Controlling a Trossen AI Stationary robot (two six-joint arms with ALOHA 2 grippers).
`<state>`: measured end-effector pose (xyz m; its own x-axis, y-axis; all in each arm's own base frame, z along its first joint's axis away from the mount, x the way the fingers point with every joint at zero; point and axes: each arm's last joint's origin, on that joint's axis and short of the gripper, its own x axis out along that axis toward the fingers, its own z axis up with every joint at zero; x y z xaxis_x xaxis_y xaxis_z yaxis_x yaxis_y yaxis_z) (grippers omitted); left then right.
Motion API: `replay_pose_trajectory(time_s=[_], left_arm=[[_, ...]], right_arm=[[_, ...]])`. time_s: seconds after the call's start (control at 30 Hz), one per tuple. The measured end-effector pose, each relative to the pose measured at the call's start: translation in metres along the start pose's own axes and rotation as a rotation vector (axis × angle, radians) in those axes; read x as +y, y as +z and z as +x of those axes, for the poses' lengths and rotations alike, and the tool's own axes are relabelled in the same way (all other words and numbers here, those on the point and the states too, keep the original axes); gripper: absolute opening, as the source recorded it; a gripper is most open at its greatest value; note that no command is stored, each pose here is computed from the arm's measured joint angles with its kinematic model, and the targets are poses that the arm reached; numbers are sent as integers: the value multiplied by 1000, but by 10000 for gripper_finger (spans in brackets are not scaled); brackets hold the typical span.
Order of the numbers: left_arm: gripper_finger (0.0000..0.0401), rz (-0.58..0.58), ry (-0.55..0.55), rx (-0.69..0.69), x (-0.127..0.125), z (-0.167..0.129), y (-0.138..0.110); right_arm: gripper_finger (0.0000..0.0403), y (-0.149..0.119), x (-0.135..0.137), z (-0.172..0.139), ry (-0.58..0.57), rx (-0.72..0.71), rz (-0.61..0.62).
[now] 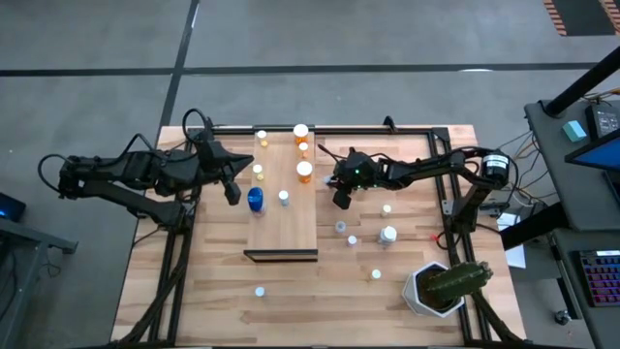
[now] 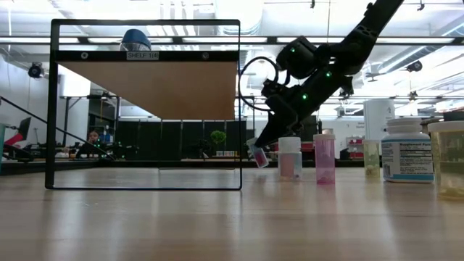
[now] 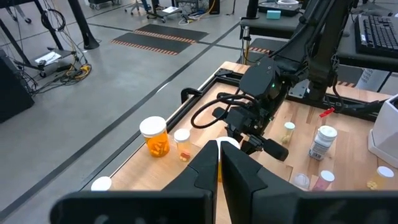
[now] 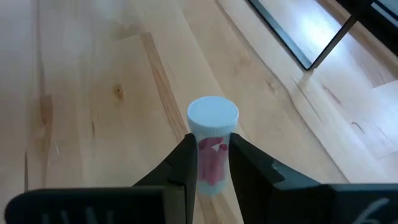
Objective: Pick and place medicine bottles onto shelf by color
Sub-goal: Put the top blue capsule bottle on the shelf
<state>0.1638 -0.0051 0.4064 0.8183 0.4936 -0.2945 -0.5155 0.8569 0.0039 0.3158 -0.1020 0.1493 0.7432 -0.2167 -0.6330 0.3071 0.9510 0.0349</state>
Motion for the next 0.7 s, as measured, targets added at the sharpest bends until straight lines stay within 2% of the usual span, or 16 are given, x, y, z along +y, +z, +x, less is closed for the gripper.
replay_pose_trajectory(time_s=[0.33, 0.53, 0.7], left_arm=[[1, 5, 17, -4, 1, 0, 0], [1, 5, 17, -4, 1, 0, 0], [1, 9, 18, -4, 1, 0, 0]], right_arm=[[72, 8, 0, -9, 2, -33, 1], [72, -6, 0, -16, -2, 133, 10], [72, -9, 0, -17, -2, 171, 7]])
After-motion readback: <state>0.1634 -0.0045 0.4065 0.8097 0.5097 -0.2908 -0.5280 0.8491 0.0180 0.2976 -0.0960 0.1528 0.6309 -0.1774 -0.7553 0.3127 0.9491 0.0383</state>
